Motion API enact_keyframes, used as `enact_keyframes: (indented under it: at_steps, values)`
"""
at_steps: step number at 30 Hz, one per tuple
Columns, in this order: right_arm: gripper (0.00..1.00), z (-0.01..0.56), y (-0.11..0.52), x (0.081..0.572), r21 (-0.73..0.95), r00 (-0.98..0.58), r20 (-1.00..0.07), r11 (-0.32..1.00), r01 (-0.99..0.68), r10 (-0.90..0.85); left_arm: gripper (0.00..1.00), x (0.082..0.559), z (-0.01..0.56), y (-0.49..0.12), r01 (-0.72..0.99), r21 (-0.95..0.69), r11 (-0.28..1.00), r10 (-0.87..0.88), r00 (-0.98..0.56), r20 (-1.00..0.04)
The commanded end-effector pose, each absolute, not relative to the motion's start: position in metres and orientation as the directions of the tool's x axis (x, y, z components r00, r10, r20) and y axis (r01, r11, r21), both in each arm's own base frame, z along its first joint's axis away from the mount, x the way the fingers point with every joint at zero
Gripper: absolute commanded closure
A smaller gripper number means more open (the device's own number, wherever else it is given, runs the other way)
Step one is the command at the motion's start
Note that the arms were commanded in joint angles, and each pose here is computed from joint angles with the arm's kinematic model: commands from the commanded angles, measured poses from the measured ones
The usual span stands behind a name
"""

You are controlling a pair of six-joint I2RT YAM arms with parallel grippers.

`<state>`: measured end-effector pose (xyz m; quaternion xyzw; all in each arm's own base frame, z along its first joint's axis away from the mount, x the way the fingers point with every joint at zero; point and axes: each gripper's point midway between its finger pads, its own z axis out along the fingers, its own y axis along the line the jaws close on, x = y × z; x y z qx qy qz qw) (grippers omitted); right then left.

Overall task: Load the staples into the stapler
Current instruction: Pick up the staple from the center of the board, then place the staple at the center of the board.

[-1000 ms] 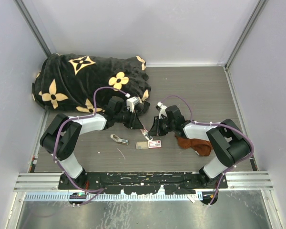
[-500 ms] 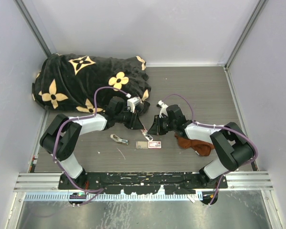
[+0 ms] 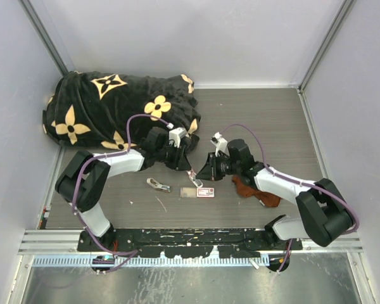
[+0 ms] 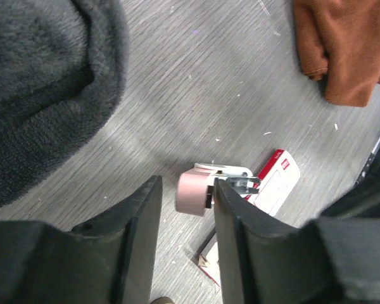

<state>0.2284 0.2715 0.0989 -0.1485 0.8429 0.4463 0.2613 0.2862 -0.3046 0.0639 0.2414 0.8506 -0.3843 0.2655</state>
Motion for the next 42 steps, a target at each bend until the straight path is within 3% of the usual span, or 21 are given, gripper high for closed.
enact_keyframes:
  at_steps: [1,9,14,24,30,36,42]
  values:
    - [0.87,0.105,0.270,0.202,0.723,-0.843,-0.535,0.491,-0.486,-0.047,0.55,0.300,0.062,-0.309,0.571,-0.538,0.620,0.162,-0.764,-0.625]
    - [0.87,0.106,0.260,0.179,0.688,-0.817,-0.572,0.499,-0.527,-0.074,0.25,0.314,0.086,-0.300,0.545,-0.531,0.649,0.093,-0.750,-0.655]
    - [0.87,0.088,0.268,0.155,0.644,-0.803,-0.580,0.527,-0.554,-0.135,0.15,0.325,0.105,-0.276,0.484,-0.491,0.725,0.021,-0.727,-0.686]
    - [0.88,0.049,0.279,0.133,0.619,-0.821,-0.549,0.582,-0.527,-0.157,0.13,0.317,0.167,-0.219,0.351,-0.517,0.781,-0.153,-0.695,-0.703]
    - [0.87,0.057,0.273,0.162,0.619,-0.825,-0.561,0.626,-0.474,-0.069,0.13,0.296,0.212,-0.216,0.391,-0.547,0.740,-0.154,-0.693,-0.704]
    - [0.87,0.042,0.276,0.146,0.660,-0.853,-0.507,0.582,-0.475,-0.121,0.13,0.280,0.232,-0.215,0.426,-0.557,0.713,-0.107,-0.719,-0.687]
    - [0.86,0.024,0.272,0.144,0.653,-0.878,-0.461,0.620,-0.435,-0.131,0.13,0.277,0.236,-0.213,0.456,-0.534,0.712,-0.050,-0.726,-0.686]
